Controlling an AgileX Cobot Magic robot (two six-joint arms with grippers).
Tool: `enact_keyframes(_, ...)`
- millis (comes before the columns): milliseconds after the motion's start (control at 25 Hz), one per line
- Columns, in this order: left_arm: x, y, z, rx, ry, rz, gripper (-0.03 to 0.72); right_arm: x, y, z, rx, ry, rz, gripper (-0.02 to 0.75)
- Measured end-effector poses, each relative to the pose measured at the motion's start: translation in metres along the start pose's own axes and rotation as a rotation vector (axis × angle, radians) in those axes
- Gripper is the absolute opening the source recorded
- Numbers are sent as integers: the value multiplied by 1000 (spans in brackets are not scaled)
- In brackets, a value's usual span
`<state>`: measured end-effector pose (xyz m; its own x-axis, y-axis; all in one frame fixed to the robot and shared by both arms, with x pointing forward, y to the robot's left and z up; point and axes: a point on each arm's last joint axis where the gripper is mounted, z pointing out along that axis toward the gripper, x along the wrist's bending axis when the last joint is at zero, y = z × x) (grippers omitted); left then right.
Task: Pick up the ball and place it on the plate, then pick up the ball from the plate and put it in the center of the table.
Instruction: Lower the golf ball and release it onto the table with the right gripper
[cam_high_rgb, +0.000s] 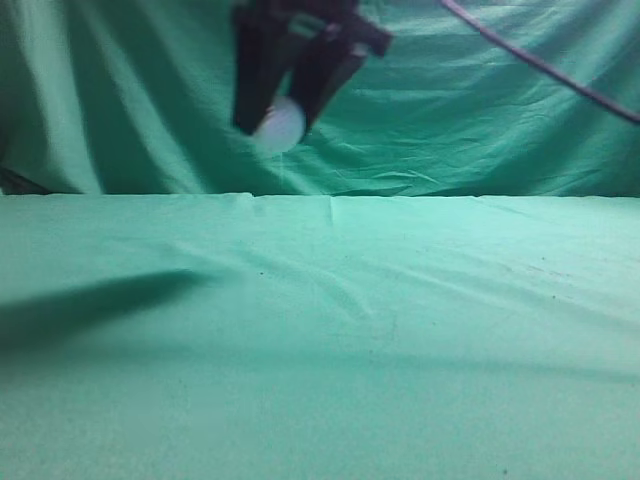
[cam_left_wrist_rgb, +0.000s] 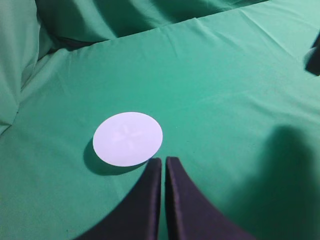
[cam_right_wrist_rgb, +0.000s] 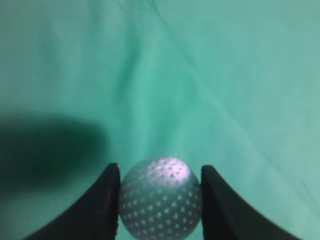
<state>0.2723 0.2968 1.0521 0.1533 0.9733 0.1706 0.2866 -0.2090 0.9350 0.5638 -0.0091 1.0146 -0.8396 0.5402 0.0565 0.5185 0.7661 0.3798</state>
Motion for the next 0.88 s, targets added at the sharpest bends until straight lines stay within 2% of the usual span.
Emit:
enact_keyframes(160,0,0,1,-16,4,0,0,9,19,30,-23,4,-41,330)
enact_keyframes(360,0,0,1,-19,4,0,0,2,22,63,1,-25,-66,330)
enact_keyframes(640,0,0,1,-20,5,0,0,-6,28,74,-55,-98,-86,330)
enact_keyframes(880,0,0,1,-20,5,0,0,-8,27,86,-52,-103,-52,330)
